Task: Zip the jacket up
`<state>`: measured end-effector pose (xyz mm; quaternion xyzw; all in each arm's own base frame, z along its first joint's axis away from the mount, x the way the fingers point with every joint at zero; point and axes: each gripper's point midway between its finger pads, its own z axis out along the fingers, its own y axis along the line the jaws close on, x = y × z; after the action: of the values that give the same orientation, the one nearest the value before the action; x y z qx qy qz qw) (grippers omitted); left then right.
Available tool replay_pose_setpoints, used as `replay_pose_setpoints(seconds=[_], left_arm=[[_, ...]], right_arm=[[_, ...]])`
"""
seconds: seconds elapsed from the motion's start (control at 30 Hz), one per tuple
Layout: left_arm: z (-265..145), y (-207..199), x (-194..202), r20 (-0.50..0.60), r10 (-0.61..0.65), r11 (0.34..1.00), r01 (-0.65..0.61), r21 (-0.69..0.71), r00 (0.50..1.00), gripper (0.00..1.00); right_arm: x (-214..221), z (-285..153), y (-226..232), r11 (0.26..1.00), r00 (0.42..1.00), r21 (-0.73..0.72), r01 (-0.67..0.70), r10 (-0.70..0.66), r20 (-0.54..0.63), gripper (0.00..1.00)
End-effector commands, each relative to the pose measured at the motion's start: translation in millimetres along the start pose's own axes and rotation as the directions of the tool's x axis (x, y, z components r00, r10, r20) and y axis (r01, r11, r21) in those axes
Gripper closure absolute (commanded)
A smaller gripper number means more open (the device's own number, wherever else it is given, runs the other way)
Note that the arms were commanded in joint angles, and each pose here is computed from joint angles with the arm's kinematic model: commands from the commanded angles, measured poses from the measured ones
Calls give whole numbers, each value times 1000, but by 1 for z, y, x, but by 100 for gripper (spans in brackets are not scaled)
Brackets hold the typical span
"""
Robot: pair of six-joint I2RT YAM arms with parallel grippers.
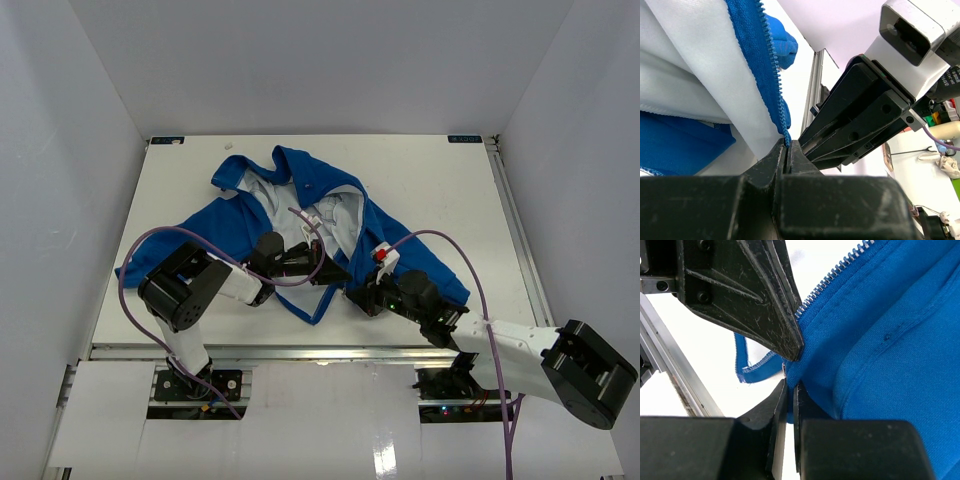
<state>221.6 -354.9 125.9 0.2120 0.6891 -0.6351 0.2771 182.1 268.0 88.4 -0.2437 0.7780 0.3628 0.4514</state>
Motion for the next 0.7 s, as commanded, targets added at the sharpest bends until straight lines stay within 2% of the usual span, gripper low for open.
replay_pose_setpoints(seconds=[0.0,0.13,0.23,0.47,0.53,0.67], left_arm=[[-2,-18,-13,36,68,997,-69,25,997,98],[-4,-17,-16,39,73,997,-72,-6,997,67],[-10,-14,-30,73,81,994,-76,-78,994,53],[-40,0,-62,140,158,943,-108,-315,978,47],[-55,16,-67,165,124,907,-44,-419,979,47],[-94,41,-81,279,22,848,129,-514,960,45]], right_arm=[[-5,-2,9,999,999,-43,14,-12,30,92],[-6,-6,8,999,999,-40,26,-24,48,92],[-9,-10,7,999,997,-37,36,-33,68,92],[-14,-24,18,992,988,-104,71,-56,142,92],[-19,-26,24,987,985,-130,94,-73,157,92],[-29,-25,32,983,984,-160,90,-63,166,92]])
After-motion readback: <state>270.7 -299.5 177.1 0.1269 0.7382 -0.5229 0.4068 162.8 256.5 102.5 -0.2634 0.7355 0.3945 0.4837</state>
